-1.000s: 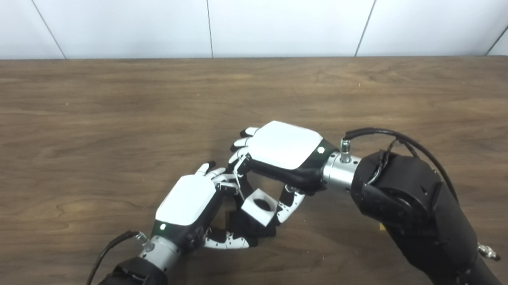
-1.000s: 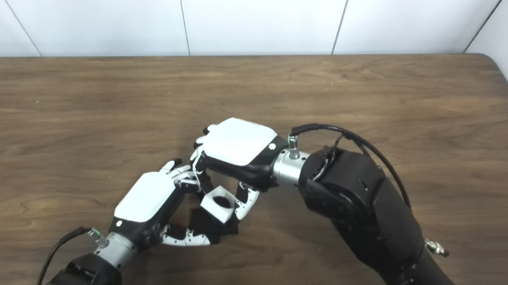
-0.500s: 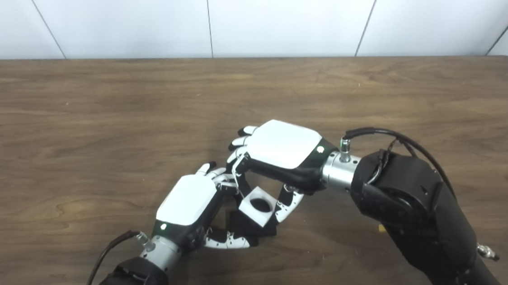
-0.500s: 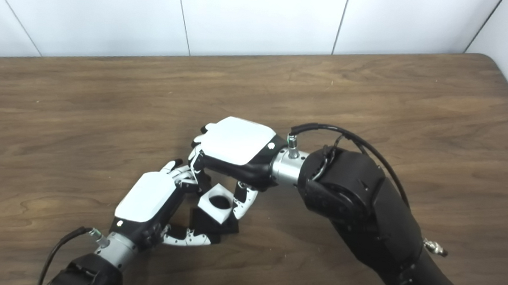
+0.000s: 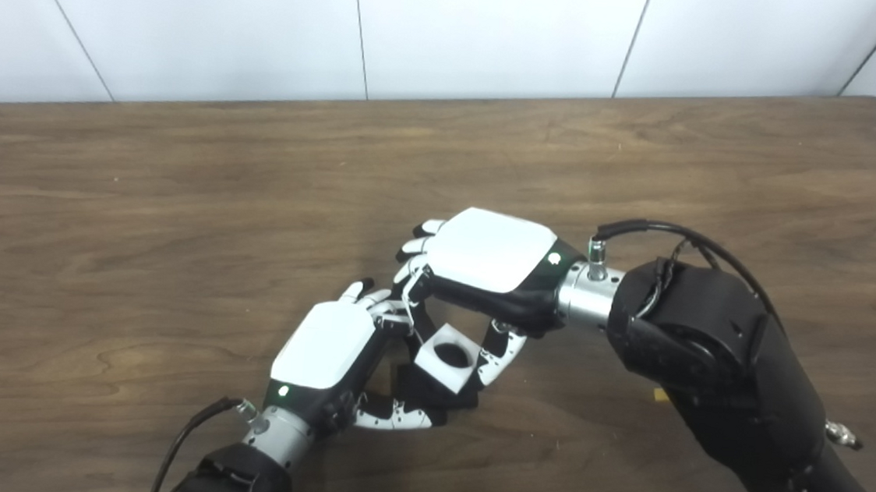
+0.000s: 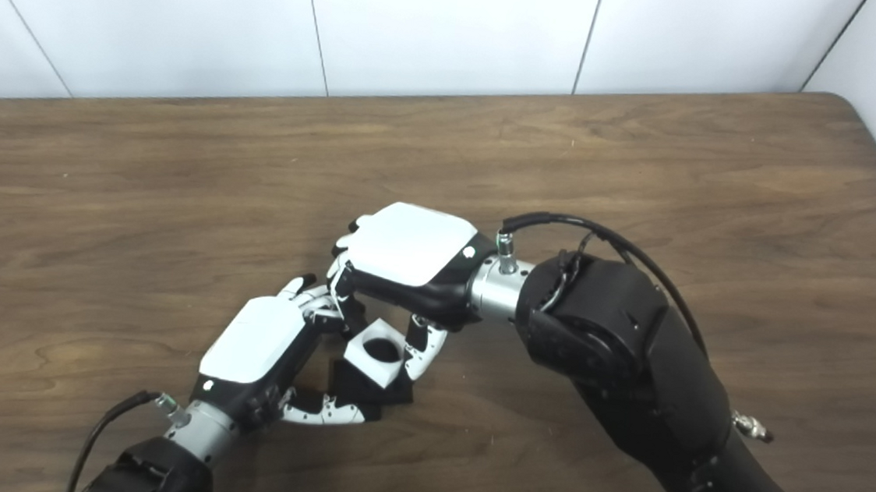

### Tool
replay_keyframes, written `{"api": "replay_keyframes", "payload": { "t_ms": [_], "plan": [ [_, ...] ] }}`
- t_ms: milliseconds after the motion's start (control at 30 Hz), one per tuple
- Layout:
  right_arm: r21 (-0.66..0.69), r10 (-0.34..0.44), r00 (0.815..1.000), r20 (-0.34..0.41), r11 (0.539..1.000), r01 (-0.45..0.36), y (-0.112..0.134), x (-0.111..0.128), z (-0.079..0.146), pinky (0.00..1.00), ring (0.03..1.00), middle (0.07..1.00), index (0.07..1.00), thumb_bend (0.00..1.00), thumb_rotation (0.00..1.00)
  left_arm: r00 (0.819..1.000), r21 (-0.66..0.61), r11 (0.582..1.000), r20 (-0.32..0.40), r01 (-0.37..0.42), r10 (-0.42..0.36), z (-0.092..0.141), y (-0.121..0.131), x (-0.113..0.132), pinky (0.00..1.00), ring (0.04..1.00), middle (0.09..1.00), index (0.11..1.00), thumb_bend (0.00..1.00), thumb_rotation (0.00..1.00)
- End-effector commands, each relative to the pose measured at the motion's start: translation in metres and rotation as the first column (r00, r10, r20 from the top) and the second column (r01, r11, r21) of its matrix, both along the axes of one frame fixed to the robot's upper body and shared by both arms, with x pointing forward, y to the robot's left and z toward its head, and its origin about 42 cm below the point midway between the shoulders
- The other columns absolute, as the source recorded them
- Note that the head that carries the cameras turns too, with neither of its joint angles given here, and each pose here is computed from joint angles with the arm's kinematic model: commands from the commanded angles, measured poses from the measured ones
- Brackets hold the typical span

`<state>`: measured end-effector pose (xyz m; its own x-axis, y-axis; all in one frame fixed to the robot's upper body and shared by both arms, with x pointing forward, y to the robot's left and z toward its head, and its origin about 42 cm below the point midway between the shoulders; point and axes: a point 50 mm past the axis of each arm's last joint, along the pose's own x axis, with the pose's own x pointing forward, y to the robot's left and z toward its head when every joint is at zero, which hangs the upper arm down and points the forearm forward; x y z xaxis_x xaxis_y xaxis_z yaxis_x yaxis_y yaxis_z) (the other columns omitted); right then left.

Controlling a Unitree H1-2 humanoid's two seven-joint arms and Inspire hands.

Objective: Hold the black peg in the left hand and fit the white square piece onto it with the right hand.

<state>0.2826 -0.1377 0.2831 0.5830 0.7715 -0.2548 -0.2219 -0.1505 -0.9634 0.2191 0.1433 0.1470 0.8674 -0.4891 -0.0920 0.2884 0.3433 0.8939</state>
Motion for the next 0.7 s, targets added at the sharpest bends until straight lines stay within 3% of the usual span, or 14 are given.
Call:
{"api": "replay_keyframes", "payload": {
  "t_ms": [0,667],
  "plan": [
    [0.027,0.023,0.997,0.072,0.999,-0.025,0.0036,-0.004,0.018,0.94,0.891,0.788,0.484,0.52,0.13,0.995,0.036,0.999,-0.091,0.038,-0.034,-0.0128,-0.0035,-0.0061,0.99,0.895,0.801,0.489,0.51,0.05],
    [0.042,0.044,0.997,0.069,0.998,-0.047,0.0074,-0.0116,0.0221,0.91,0.883,0.781,0.482,0.52,0.13,0.995,0.034,0.999,-0.091,0.033,-0.03,-0.0136,-0.0024,-0.0038,0.99,0.895,0.802,0.488,0.51,0.05]
  ]
}}
